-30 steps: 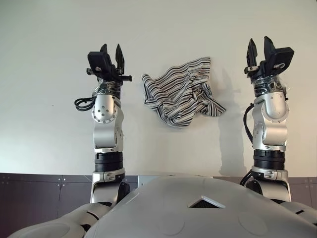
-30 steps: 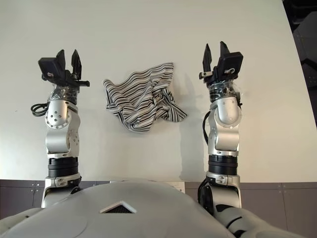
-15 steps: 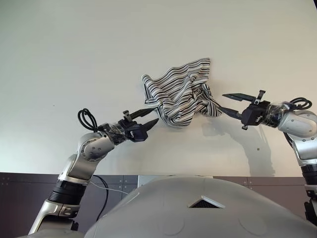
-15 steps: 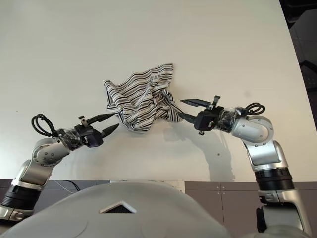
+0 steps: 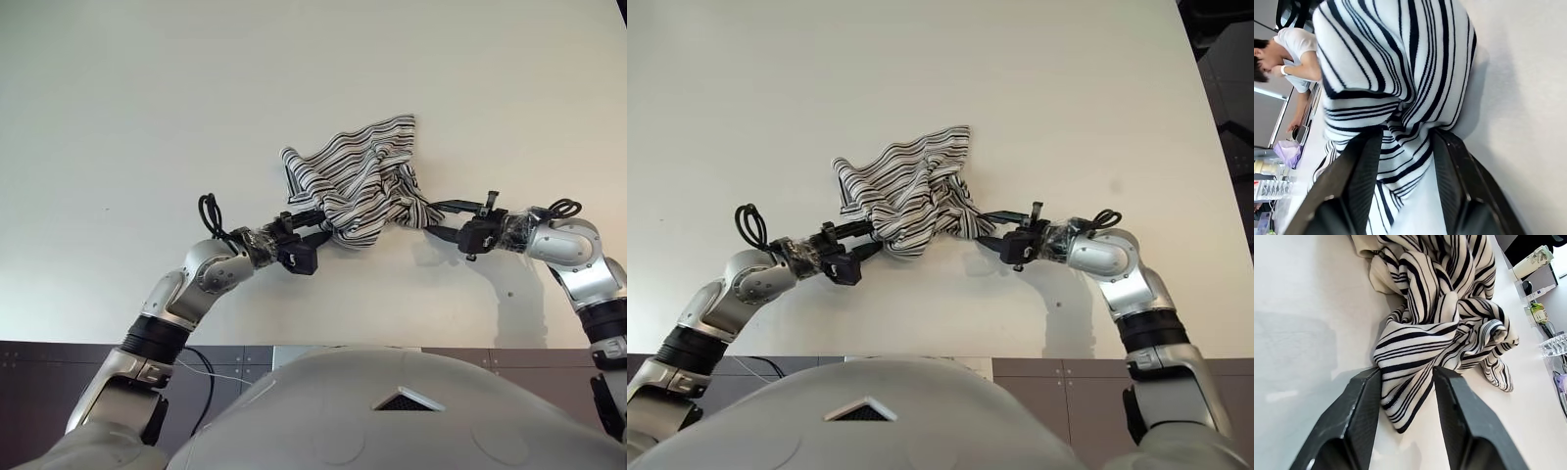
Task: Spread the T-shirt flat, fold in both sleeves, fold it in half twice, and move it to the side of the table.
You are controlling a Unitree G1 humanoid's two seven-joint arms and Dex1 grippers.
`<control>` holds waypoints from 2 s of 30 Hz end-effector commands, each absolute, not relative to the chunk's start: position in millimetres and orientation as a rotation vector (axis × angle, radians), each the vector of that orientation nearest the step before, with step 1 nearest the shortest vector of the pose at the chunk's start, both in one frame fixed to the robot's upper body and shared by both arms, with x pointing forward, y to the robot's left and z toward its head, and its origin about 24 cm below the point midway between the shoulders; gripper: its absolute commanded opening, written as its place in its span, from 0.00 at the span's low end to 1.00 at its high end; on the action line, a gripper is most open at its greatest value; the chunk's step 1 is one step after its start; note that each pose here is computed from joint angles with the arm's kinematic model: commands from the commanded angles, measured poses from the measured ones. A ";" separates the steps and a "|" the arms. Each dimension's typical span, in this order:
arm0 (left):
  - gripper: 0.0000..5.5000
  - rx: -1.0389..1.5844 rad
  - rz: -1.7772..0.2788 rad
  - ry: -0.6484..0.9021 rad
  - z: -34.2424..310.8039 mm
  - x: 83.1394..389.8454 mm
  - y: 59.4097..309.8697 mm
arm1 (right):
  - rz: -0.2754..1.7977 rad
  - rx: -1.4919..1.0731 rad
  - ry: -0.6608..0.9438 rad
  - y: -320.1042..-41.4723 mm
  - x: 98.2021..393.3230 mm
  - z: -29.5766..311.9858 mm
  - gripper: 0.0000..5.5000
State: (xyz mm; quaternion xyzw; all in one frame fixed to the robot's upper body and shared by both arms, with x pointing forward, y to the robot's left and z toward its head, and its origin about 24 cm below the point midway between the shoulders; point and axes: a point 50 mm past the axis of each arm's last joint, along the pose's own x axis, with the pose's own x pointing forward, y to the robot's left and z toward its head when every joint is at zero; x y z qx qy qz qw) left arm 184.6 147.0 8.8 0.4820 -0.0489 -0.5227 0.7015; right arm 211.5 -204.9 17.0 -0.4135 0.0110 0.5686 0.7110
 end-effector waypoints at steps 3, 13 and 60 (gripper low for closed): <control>0.19 1.128 -1.201 0.077 -19.8 183.6 162.4 | 1.372 -0.868 0.172 -204.0 201.5 -8.4 0.15; 0.02 0.930 -1.226 0.102 -12.7 185.1 158.3 | 1.333 -0.747 0.169 -206.8 210.9 7.6 0.02; 0.02 0.687 -1.019 0.011 31.0 233.7 105.0 | 0.933 -0.372 0.626 -219.6 293.3 59.8 0.02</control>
